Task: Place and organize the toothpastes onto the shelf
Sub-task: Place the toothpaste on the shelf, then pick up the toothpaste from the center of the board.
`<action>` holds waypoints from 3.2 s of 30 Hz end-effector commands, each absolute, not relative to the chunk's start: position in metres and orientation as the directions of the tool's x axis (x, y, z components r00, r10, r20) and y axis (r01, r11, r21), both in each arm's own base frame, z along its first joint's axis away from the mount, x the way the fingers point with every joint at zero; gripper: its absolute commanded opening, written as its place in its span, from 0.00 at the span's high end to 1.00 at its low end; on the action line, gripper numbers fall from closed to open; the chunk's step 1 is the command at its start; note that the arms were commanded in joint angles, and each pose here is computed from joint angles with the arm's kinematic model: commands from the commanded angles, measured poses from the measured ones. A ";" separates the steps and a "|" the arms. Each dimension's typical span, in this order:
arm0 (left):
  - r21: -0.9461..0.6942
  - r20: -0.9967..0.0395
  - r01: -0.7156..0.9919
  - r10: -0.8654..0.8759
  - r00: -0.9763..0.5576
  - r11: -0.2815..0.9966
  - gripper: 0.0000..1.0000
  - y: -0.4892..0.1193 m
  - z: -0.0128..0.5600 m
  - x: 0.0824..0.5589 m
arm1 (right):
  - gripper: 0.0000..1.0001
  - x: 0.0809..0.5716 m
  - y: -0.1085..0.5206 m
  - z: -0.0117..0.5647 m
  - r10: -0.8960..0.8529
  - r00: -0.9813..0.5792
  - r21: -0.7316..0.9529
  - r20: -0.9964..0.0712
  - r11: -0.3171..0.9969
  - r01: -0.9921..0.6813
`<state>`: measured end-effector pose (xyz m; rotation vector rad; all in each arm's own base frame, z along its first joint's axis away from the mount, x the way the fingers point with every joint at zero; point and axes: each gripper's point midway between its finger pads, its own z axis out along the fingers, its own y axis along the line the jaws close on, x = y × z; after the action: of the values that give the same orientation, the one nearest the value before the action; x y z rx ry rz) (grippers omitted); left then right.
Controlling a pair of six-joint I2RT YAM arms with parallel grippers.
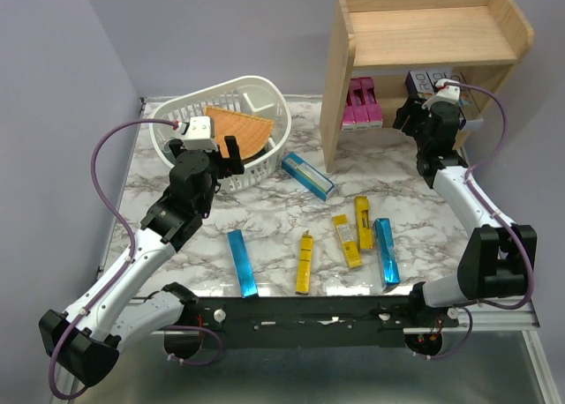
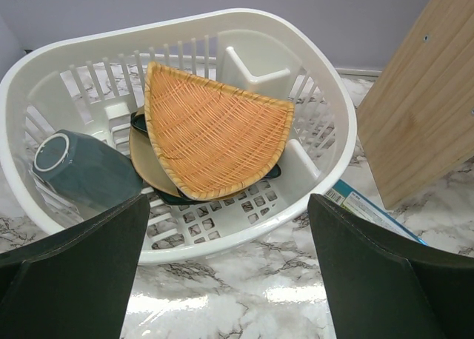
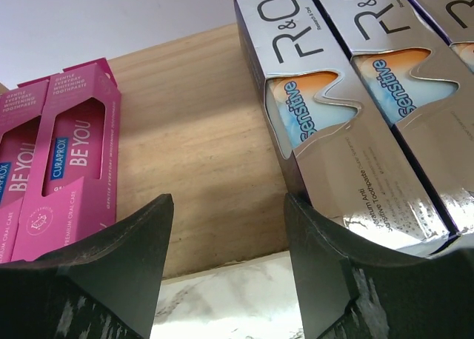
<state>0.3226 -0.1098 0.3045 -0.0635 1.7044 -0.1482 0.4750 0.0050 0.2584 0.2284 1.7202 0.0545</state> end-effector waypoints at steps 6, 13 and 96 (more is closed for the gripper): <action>-0.127 -0.985 0.054 -0.119 -0.128 0.990 0.01 -0.110 0.308 0.324 | 0.29 0.474 0.000 0.280 0.176 -0.082 0.164 -0.981 0.976 0.144; -0.125 -0.985 0.050 -0.118 -0.127 0.991 0.01 -0.109 0.309 0.324 | 0.25 0.470 0.012 0.287 0.181 -0.094 0.173 -0.979 0.982 0.078; -0.139 -0.845 0.003 -0.117 -0.522 0.990 0.01 -0.124 0.210 0.308 | 0.49 0.313 0.242 0.038 -0.244 -0.603 0.013 -0.759 0.921 -0.389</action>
<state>0.3089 -0.1180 0.2049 -0.0319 2.0898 -0.0970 0.3383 0.2553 0.0285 -0.4450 2.2523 0.2864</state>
